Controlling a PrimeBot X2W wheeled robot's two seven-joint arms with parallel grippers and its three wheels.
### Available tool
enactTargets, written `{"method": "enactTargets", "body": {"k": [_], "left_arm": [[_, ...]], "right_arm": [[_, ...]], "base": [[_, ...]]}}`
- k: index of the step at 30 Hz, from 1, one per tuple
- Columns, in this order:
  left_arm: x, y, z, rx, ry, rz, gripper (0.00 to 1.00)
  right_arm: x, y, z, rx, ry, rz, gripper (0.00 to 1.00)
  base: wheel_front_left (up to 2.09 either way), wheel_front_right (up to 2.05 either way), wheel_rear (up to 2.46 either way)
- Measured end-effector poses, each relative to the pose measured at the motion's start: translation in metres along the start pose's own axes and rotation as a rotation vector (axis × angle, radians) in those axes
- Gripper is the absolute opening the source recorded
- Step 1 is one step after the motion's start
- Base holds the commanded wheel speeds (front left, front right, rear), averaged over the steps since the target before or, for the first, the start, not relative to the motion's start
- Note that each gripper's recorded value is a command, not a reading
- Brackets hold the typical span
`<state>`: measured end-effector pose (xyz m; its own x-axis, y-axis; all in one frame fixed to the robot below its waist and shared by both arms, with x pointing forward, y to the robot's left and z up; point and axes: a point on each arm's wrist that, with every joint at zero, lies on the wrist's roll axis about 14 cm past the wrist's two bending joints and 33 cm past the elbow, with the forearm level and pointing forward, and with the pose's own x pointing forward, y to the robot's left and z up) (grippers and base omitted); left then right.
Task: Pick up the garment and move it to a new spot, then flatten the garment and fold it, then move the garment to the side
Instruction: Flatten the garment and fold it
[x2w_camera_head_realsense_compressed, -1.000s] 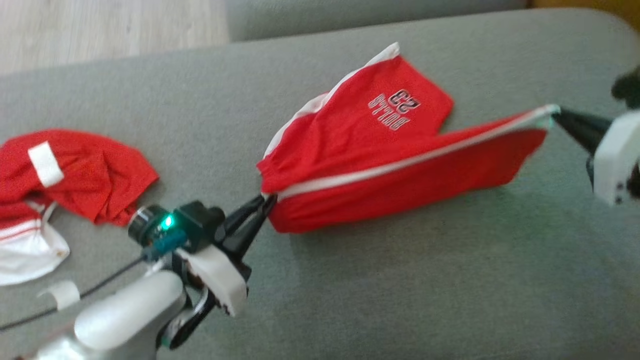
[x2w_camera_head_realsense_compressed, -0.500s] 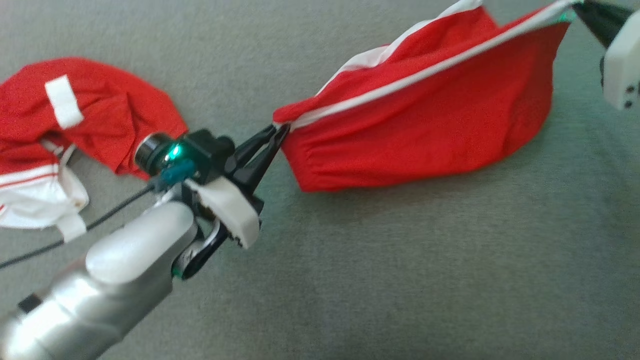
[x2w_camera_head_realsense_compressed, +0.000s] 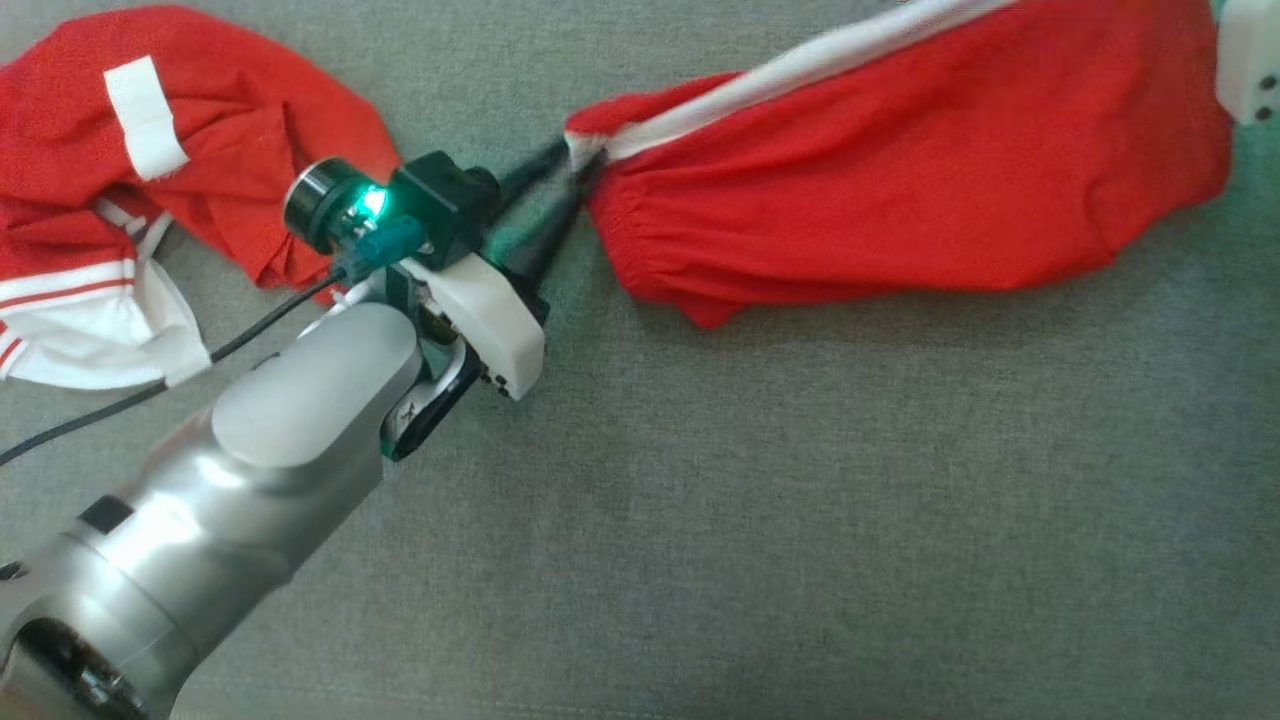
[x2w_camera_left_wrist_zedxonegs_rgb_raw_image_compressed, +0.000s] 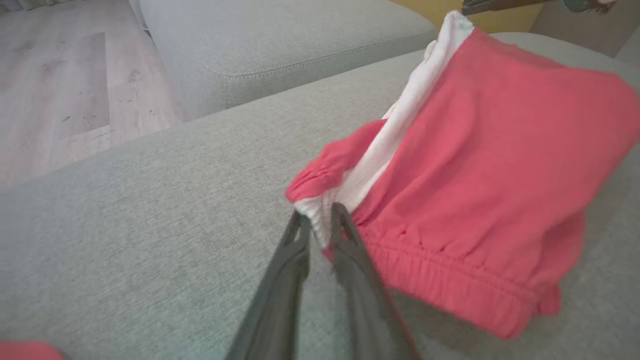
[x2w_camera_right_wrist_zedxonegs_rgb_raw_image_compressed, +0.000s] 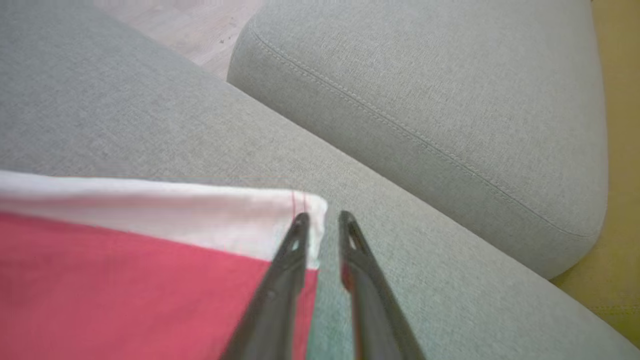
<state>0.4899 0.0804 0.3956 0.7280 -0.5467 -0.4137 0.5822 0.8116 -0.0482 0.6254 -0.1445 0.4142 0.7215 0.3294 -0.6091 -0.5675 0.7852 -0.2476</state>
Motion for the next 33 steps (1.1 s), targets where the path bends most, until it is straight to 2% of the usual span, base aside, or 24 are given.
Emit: {"method": "enactTargets", "body": {"k": [4,7,14,18,24,29,33], "left_arm": [[0.002,0.010,0.000,0.002,-0.016,0.033,1.00],[0.002,0.015,0.009,0.005,-0.053,0.055,1.00],[-0.005,0.025,0.051,-0.048,-0.202,0.137,1.00],[-0.017,0.024,0.074,-0.082,-0.287,0.184,1.00],[-0.047,0.011,0.123,-0.136,-0.478,0.227,1.00],[-0.070,-0.007,0.117,-0.154,-0.522,0.248,1.00],[-0.085,-0.020,0.106,-0.175,-0.536,0.268,1.00]], "right_arm": [[0.002,0.004,0.006,0.015,-0.050,-0.006,1.00],[-0.009,-0.009,0.014,0.031,-0.112,-0.046,1.00],[-0.055,-0.041,0.055,0.125,-0.364,-0.155,1.00],[-0.087,-0.049,0.065,0.202,-0.491,-0.207,1.00],[-0.129,-0.048,0.062,0.311,-0.590,-0.262,1.00],[-0.173,-0.048,0.058,0.360,-0.697,-0.333,1.00],[-0.185,-0.015,0.019,0.447,-0.689,-0.366,1.00]], "base": [[0.00,0.00,0.00],[0.00,0.00,0.00],[0.00,0.00,0.00],[0.00,0.00,0.00],[0.00,0.00,0.00],[0.00,0.00,0.00],[0.00,0.00,0.00]]}}
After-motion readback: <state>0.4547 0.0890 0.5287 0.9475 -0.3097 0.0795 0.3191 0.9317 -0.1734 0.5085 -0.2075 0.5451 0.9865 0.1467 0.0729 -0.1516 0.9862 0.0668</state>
